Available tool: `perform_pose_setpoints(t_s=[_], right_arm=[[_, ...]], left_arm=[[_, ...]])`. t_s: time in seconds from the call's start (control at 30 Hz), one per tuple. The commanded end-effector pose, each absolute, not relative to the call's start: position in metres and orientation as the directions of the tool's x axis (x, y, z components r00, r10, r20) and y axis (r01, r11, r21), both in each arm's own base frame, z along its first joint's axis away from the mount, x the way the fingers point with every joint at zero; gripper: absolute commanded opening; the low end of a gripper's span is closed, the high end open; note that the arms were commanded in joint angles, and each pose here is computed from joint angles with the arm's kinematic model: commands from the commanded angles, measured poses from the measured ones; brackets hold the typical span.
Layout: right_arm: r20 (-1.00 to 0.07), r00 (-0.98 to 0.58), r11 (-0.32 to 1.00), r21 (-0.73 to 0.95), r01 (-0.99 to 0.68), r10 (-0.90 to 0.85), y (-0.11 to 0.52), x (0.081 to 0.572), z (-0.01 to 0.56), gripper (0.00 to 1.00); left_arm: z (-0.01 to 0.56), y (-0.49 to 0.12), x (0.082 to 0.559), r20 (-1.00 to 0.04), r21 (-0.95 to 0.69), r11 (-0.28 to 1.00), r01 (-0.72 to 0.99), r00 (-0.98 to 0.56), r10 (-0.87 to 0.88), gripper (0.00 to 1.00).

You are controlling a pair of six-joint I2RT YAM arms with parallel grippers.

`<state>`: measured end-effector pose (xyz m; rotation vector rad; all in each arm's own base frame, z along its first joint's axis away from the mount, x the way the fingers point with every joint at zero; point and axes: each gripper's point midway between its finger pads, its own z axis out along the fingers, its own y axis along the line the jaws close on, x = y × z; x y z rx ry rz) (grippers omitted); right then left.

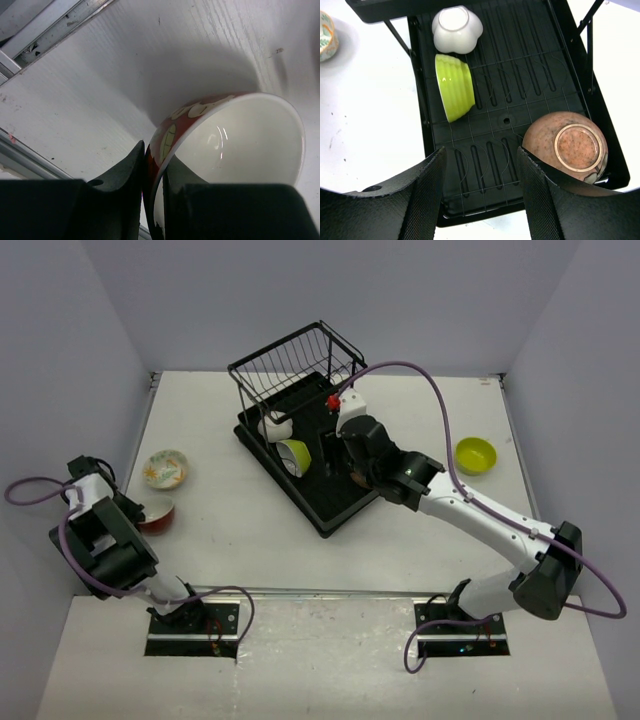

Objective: Unload the bowls from the dish rack

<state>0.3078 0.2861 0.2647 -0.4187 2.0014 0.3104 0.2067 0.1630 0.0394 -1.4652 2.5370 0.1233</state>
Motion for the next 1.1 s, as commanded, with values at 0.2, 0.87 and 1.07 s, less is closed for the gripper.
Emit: perform_pose_setpoints(t_s=[0.2, 0.87, 1.07], right_arm=[[-0.897, -0.401, 0.892, 0.017, -0.452, -0.187, 0.288, 0.306, 0.266, 0.60], [-0.887, -0.411, 0.900, -0.015, -0.435, -0.213, 0.291, 0.315, 0.258, 0.63], [-0.880, -0.415, 0.915, -0.051, -0.401, -0.231, 0.288, 0.321, 0.249, 0.62]], left_arm=[[0.052, 0.188, 0.220, -0.286, -0.054, 0.480, -0.876, -0.447, -0.848, 0.26], [0.113, 0.188, 0.224, -0.406, -0.117, 0.471, -0.875, -0.391, -0.826, 0.63], [0.151, 0.180, 0.232, -0.473, -0.203, 0.506, -0.838, -0.369, -0.800, 0.63]])
